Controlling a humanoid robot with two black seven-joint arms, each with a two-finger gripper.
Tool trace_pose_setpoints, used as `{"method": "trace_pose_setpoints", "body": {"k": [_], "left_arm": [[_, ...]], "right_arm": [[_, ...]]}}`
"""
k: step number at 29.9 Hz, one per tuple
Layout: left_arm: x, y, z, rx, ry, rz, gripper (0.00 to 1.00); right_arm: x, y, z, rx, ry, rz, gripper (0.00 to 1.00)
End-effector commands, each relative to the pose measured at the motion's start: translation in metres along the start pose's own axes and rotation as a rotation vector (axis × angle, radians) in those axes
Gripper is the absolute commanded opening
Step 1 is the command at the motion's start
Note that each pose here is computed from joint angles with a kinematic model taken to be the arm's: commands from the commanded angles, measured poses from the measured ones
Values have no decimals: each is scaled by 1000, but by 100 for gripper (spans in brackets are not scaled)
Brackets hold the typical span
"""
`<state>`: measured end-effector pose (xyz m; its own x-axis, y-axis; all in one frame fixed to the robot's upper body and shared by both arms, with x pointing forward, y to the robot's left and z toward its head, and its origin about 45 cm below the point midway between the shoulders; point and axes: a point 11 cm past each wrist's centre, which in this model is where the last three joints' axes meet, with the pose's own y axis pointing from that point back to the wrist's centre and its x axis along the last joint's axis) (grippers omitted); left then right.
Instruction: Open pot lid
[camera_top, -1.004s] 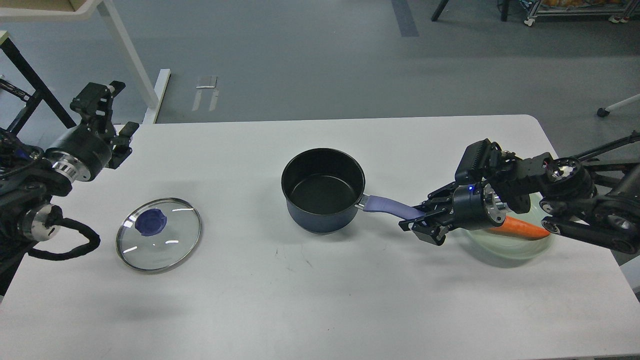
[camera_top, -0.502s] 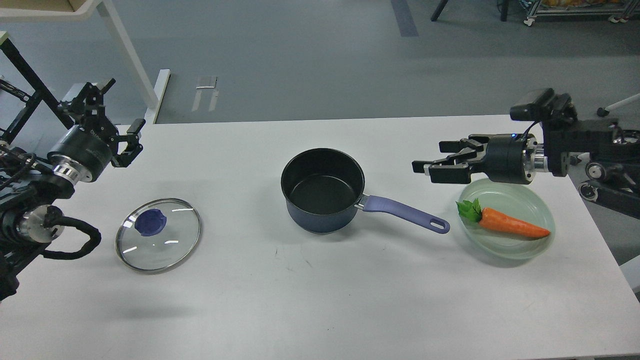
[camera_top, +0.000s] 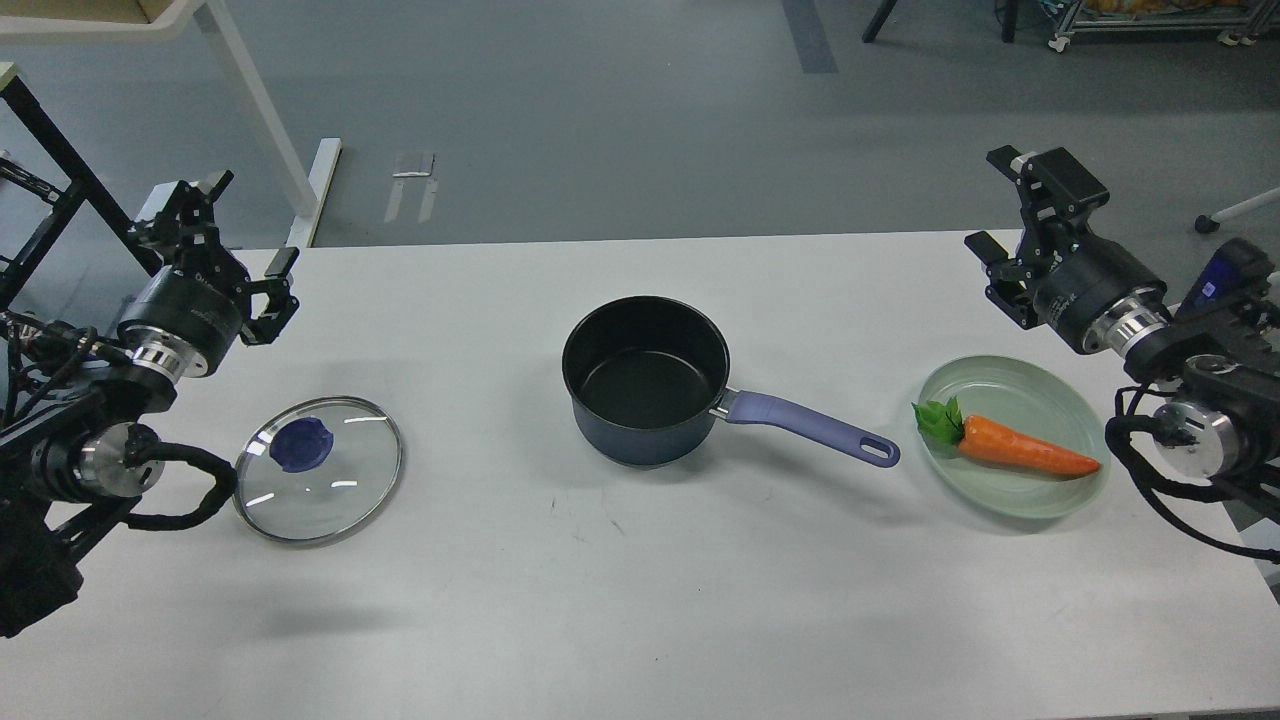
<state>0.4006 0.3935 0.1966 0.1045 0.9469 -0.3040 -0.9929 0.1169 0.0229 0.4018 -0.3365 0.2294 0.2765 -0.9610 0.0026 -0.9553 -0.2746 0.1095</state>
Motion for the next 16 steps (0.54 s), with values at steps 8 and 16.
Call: {"method": "trace_pose_setpoints", "body": {"k": [8,16], "left_arm": [[-13,6,-17,42,55,-31,99],[-38,-3,-23,20,195,-45,99]], "right_arm": [[-20,-2,39,46,-343,117,100],[-20,1,43,80,-431,150,100]]}}
